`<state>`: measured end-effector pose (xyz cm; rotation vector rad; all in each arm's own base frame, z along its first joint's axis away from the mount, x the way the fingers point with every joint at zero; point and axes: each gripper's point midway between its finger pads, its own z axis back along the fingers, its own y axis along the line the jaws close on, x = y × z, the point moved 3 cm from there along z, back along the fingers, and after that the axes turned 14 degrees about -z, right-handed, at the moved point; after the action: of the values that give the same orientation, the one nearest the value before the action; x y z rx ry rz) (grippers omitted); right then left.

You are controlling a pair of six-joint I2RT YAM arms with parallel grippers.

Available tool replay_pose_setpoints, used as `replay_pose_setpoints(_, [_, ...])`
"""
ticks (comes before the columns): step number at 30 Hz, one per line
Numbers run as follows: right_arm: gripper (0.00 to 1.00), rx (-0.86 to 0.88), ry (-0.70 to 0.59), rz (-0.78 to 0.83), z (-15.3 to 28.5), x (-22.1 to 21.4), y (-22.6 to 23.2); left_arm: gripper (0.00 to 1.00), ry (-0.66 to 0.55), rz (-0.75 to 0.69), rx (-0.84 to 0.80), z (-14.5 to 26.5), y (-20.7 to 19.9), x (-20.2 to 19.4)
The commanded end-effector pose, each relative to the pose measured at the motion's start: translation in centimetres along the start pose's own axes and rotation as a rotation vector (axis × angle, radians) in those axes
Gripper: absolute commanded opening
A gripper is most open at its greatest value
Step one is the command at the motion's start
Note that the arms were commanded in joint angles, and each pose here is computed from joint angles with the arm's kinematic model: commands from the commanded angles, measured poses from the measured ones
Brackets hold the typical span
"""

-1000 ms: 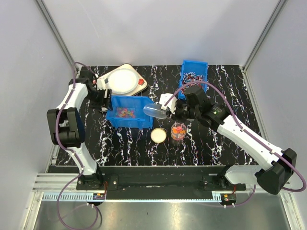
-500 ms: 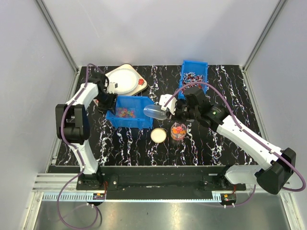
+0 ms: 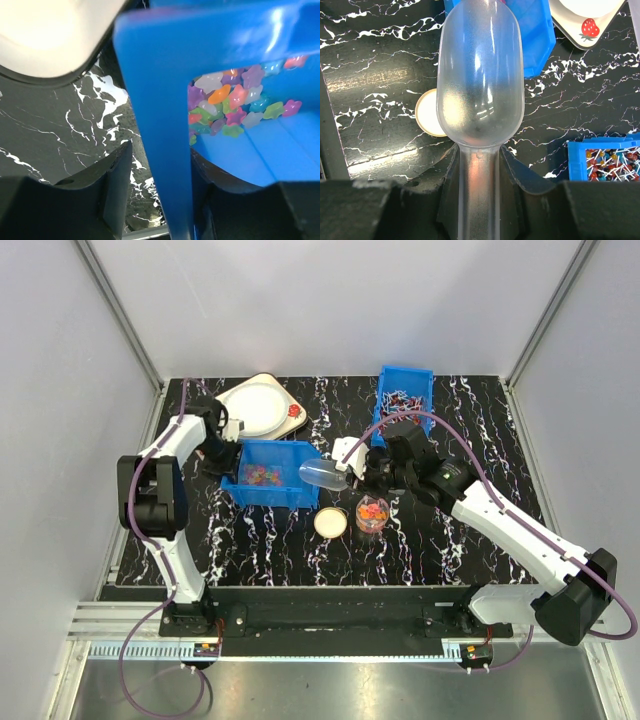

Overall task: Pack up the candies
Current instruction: Pick up the storage box at the center of the board.

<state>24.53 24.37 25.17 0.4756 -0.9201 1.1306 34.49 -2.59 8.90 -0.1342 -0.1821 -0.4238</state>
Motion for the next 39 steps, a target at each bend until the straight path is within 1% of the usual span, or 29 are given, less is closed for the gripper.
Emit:
replay_pose_setpoints(1, [0.0,-0.001,-0.062,0.019,0.1,1.4,-0.3,0.45,0.009,0.007,0.022,-0.2,0.3,-0.5])
replay_pose_setpoints(2, [0.0,0.0,-0.06,0.018,0.1,1.4,-0.3,0.45,0.016,0.007,0.019,-0.5,0.3,-0.6])
replay_pose_setpoints(3, [0.0,-0.001,-0.058,0.018,0.1,1.3,-0.3,0.4,0.016,0.009,0.019,-0.6,0.4,-0.6])
replay_pose_setpoints(5, [0.0,-0.001,-0.062,0.019,0.1,1.4,-0.3,0.37,0.026,0.011,0.012,-1.1,0.3,-0.8])
replay_pose_setpoints(6, [0.0,-0.003,-0.062,0.019,0.2,1.4,-0.3,0.32,0.028,0.011,0.006,-1.3,0.3,-0.8])
replay_pose_setpoints(8, [0.0,-0.004,-0.062,0.02,0.2,1.4,-0.3,0.27,0.034,0.014,0.0,-1.7,0.2,-0.9])
replay_pose_setpoints(9, [0.0,-0.005,-0.064,0.02,0.3,1.4,-0.3,0.2,0.038,0.015,-0.002,-1.8,0.2,-1.0])
replay_pose_setpoints(11, [0.0,-0.006,-0.064,0.019,0.3,1.5,-0.4,0.14,0.039,0.014,-0.009,-2.0,0.1,-0.9])
replay_pose_setpoints(12, [0.0,-0.005,-0.06,0.018,0.2,1.4,-0.3,0.06,0.038,0.014,-0.008,-2.0,0.2,-0.8])
replay_pose_setpoints(14, [0.0,-0.008,-0.059,0.023,0.3,1.4,-0.4,0.0,0.038,0.014,-0.015,-2.1,0.1,-0.8])
replay_pose_setpoints(17, [0.0,-0.017,-0.059,0.034,0.5,1.7,-0.6,0.0,0.035,0.011,-0.032,-2.1,-0.2,-0.7])
replay_pose_setpoints(20, [0.0,-0.012,-0.05,0.041,0.7,2.2,-0.7,0.0,0.021,0.003,-0.091,-2.0,-1.0,-0.5])
replay_pose_setpoints(24, [0.0,0.01,-0.043,0.044,1.4,3.4,-0.7,0.0,-0.031,-0.013,-0.204,-1.5,-2.5,0.3])
replay_pose_setpoints(33, [0.0,0.022,0.012,0.056,1.2,5.1,-1.1,0.0,-0.16,-0.037,-0.379,0.7,-4.9,2.7])
replay_pose_setpoints(37, [0.0,0.008,0.051,0.11,0.7,5.9,-0.4,0.0,-0.177,-0.025,-0.376,1.5,-5.1,2.9])
replay_pose_setpoints(39, [0.0,-0.01,0.081,0.13,0.4,6.2,-0.4,0.0,-0.168,-0.011,-0.315,1.8,-4.6,2.5])
